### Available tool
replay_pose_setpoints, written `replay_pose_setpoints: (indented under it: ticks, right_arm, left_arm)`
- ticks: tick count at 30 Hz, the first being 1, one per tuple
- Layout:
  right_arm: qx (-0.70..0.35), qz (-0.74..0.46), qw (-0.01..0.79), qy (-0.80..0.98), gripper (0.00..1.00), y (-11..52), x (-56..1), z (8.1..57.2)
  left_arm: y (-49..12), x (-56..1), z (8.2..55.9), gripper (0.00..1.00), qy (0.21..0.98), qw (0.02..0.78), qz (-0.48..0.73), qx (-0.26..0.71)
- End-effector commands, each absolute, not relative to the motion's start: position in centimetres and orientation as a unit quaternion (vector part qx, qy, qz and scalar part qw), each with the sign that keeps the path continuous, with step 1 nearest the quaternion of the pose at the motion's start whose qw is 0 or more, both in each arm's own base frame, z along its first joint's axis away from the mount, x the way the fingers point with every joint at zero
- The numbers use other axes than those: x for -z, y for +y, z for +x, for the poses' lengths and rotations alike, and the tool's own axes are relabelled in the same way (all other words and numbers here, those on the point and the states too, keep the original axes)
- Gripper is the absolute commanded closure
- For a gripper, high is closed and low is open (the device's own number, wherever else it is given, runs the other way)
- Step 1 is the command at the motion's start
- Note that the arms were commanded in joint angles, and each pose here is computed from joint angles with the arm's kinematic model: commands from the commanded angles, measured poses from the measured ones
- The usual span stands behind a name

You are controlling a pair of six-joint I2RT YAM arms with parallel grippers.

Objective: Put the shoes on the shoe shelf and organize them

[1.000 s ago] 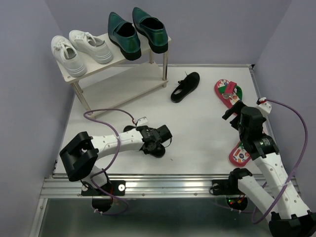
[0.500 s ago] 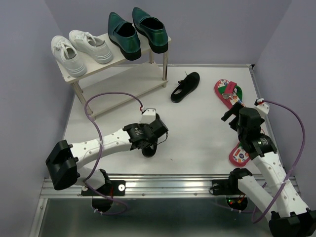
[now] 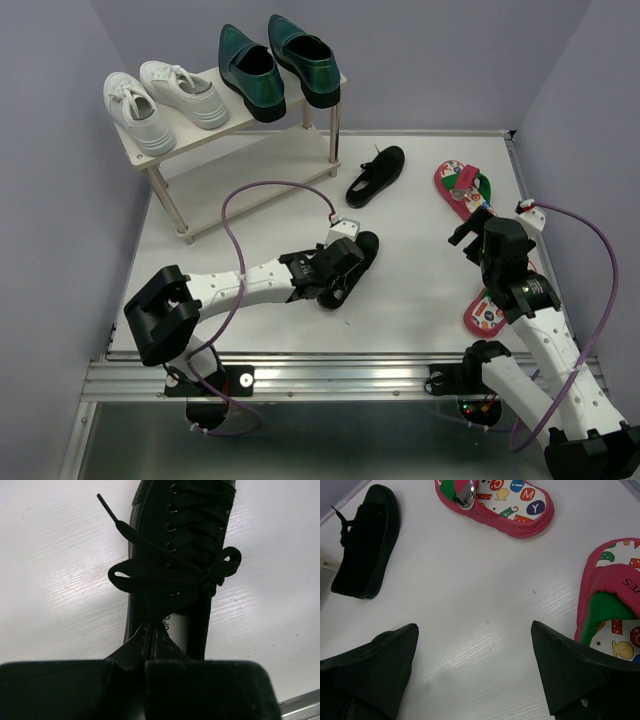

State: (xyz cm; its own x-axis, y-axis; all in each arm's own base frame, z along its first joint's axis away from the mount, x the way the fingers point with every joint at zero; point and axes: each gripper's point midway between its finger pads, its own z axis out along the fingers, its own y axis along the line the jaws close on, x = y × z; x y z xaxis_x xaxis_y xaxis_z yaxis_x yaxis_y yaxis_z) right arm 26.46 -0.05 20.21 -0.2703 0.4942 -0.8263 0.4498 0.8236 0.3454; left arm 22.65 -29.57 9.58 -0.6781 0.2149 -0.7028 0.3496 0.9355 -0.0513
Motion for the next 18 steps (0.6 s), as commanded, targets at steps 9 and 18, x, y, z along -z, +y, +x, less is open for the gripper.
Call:
replay_pose_setpoints:
  ticks: [9,18]
  right_arm:
    - [-0.016,0.301,0.552,0.778,0.00,-0.7,-21.7,26.8]
    - [-0.013,0.300,0.550,0.779,0.00,-0.7,-21.3,26.7]
  left_arm:
    - [-34.0,-8.9,23.6,0.40,0.909,0.370,0.144,0.130]
    - [-32.4,-10.6,22.3,0.16,0.914,0.366,0.143,0.099]
